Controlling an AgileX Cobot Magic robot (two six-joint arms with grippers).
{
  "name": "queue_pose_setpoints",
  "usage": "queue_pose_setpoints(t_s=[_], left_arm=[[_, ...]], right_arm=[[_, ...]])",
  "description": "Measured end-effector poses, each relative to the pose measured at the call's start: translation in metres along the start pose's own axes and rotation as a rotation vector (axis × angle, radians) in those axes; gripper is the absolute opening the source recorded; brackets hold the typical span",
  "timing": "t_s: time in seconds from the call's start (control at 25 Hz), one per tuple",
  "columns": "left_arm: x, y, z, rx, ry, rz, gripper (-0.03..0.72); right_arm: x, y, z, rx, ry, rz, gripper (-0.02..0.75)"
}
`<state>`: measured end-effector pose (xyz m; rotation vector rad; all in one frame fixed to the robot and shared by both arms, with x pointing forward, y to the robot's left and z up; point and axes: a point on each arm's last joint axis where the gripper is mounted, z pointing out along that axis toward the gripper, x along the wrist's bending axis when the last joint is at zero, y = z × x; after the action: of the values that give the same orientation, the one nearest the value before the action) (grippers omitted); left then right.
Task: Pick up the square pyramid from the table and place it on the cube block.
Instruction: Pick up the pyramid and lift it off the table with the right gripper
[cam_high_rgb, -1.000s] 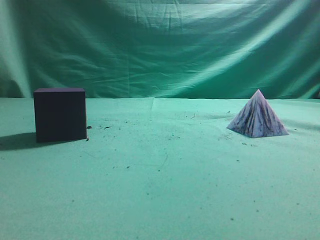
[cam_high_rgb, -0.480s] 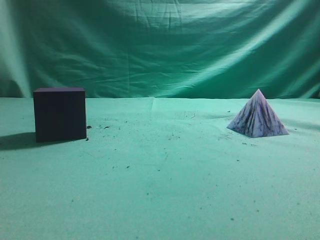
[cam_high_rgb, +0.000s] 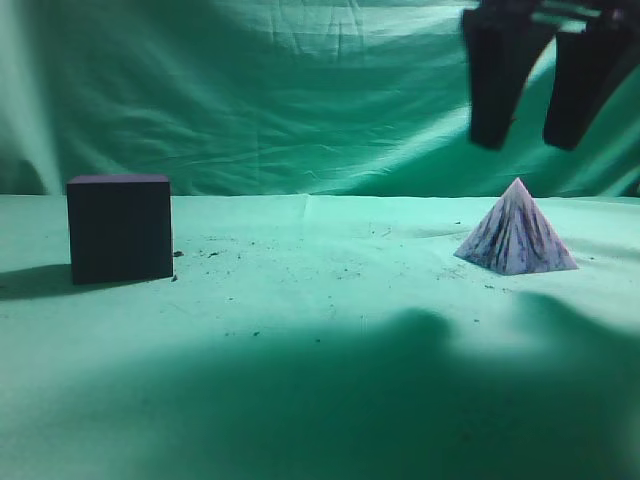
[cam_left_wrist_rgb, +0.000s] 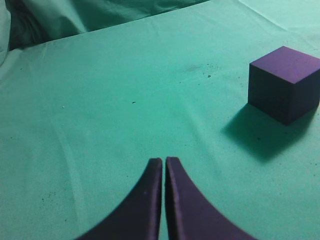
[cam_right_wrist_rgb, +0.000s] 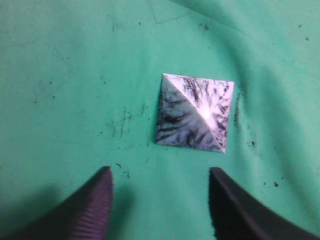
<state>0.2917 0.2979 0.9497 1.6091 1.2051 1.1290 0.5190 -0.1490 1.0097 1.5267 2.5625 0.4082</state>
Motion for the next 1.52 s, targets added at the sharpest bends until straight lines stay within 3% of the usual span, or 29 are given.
queue_pose_setpoints(t_s=[0.08, 0.16, 0.4, 0.44, 0.96, 1.08, 1.16, 1.52], left_arm=[[0.000, 0.000, 0.000, 0.000, 0.000, 0.000, 0.000], [0.000, 0.000, 0.000, 0.000, 0.000, 0.000, 0.000], [0.000, 0.000, 0.000, 0.000, 0.000, 0.000, 0.000], [0.000, 0.000, 0.000, 0.000, 0.000, 0.000, 0.000], [0.000, 0.000, 0.000, 0.000, 0.000, 0.000, 0.000], [0.000, 0.000, 0.000, 0.000, 0.000, 0.000, 0.000], [0.000, 0.000, 0.000, 0.000, 0.000, -0.001, 0.000], [0.000, 0.000, 0.000, 0.000, 0.000, -0.001, 0.000]], right_arm=[[-0.001, 0.007, 0.010, 0.016, -0.001, 0.000, 0.557], [-0.002, 0.013, 0.022, 0.038, -0.015, -0.012, 0.624], [-0.005, 0.027, 0.055, 0.104, -0.029, -0.023, 0.613], [-0.005, 0.028, 0.061, 0.114, -0.029, -0.021, 0.567], [-0.007, 0.030, 0.092, 0.198, -0.042, 0.000, 0.566], [-0.005, 0.029, 0.093, 0.224, -0.043, 0.007, 0.421], [-0.005, 0.028, 0.094, 0.234, -0.049, 0.004, 0.398], [-0.007, 0.037, 0.084, 0.264, -0.093, -0.020, 0.416]])
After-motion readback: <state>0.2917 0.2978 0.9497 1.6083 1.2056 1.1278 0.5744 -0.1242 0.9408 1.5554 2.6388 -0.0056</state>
